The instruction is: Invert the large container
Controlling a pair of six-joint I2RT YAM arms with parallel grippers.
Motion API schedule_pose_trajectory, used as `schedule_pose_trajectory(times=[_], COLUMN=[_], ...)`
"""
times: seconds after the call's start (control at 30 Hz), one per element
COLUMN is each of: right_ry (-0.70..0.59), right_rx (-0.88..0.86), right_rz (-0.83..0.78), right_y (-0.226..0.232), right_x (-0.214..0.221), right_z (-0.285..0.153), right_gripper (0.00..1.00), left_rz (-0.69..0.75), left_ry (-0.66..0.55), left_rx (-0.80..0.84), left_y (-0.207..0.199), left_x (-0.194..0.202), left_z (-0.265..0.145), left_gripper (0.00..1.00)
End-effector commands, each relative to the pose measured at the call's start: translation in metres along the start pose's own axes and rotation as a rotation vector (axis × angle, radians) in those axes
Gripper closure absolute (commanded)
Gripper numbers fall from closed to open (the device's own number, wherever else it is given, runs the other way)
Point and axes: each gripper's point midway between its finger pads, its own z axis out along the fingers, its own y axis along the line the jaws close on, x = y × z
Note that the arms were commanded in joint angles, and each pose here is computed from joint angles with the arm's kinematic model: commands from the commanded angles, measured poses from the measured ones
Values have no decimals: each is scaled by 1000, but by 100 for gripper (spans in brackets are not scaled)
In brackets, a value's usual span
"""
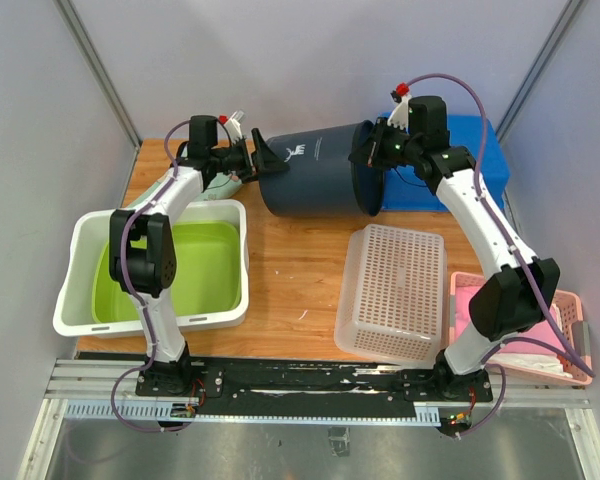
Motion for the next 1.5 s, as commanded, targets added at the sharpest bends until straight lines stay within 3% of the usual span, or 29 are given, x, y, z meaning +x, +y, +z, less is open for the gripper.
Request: schedule_pose_trajectory(times=[0.0, 0.2, 0.43, 0.6, 0.97, 1.03, 1.17, 1.23, 1.47], right_ry=[-116, -122, -104, -110, 18, 37, 20, 15, -76], right_rx=[154, 209, 314, 379, 304, 310, 307, 278, 185], right_rz=[-199, -326, -608, -774, -848, -840, -836, -826, -704], right_y=[5, 19, 56, 81, 97, 96, 105, 113, 128], right_x=[-31, -32, -21, -18, 31, 35, 24, 21, 18], right_z=[-31, -34, -18, -2, 63, 77, 87, 81, 2], right_gripper=[100, 100, 100, 100, 98, 92, 53, 44, 39], left_rz=[41, 15, -24, -20, -53, -64, -73, -72, -50], left_ry=[-27, -61, -173, -166, -132, -121, -120, -118, -135], left_rx=[-123, -193, -335, -375, -353, -329, -290, -277, -290], left_y=[7, 21, 39, 42, 46, 44, 34, 30, 19], left_x=[-7, -14, -37, -36, -8, -1, 5, 7, 13], left_z=[-18, -28, -53, -60, -61, -60, -61, -62, -70], left_gripper=[1, 1, 1, 1, 1, 1, 1, 1, 1])
